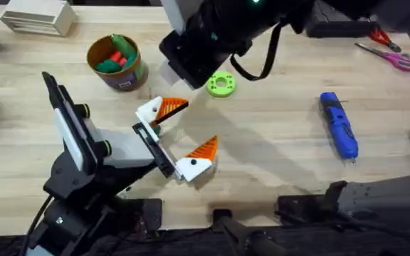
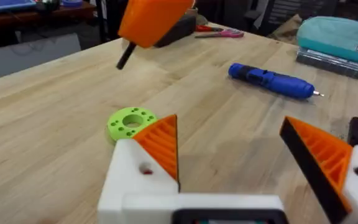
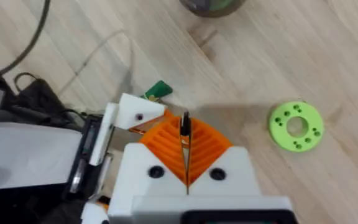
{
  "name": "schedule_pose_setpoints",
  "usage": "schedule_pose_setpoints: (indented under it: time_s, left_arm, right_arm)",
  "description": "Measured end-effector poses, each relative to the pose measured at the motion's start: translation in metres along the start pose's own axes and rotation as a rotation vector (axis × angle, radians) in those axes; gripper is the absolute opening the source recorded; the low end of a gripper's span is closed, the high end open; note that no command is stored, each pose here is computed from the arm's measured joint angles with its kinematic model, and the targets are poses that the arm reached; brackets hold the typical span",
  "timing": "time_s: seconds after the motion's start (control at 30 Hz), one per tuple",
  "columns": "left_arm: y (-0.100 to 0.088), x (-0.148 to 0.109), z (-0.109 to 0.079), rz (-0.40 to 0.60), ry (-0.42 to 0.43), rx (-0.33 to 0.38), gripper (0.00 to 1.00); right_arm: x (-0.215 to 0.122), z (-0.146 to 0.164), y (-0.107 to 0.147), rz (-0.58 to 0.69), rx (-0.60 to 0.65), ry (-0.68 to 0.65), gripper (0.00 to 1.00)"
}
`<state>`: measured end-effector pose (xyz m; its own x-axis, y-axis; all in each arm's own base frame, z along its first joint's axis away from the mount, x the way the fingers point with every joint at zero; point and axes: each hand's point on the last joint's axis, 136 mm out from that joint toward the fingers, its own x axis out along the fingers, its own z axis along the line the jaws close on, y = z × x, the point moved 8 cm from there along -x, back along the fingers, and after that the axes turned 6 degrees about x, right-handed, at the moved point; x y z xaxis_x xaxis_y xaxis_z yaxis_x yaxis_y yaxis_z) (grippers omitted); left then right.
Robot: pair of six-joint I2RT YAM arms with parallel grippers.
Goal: Pick up the gripper from the table and insert it into the empty holder that is missing its gripper. Then pick up a screw, insert it into the mounting hole, and use the screwdriver to tighten it. Finally, clean up the table by picking up the vegetable and placing it into the bucket.
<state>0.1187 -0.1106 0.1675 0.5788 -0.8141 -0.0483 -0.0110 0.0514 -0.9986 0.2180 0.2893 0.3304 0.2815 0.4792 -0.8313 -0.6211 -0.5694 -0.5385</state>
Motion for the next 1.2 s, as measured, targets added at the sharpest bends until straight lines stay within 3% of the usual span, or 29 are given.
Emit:
schedule_pose_setpoints:
  time_s: [0.4, 0.6, 1.2]
  left_arm:
    - [0.000, 0.000, 0.000, 0.000, 0.000, 0.000, 0.987]
    - [0.000, 0.000, 0.000, 0.000, 0.000, 0.000, 0.987]
    - [0.000, 0.000, 0.000, 0.000, 0.000, 0.000, 0.987]
  right_arm:
    - [0.013, 0.036, 0.010, 0.073, -0.039, -0.099, 0.007]
    - [0.023, 0.037, 0.015, 0.126, -0.027, -0.098, 0.007]
    - [0.031, 0.038, 0.012, 0.123, -0.026, -0.110, 0.007]
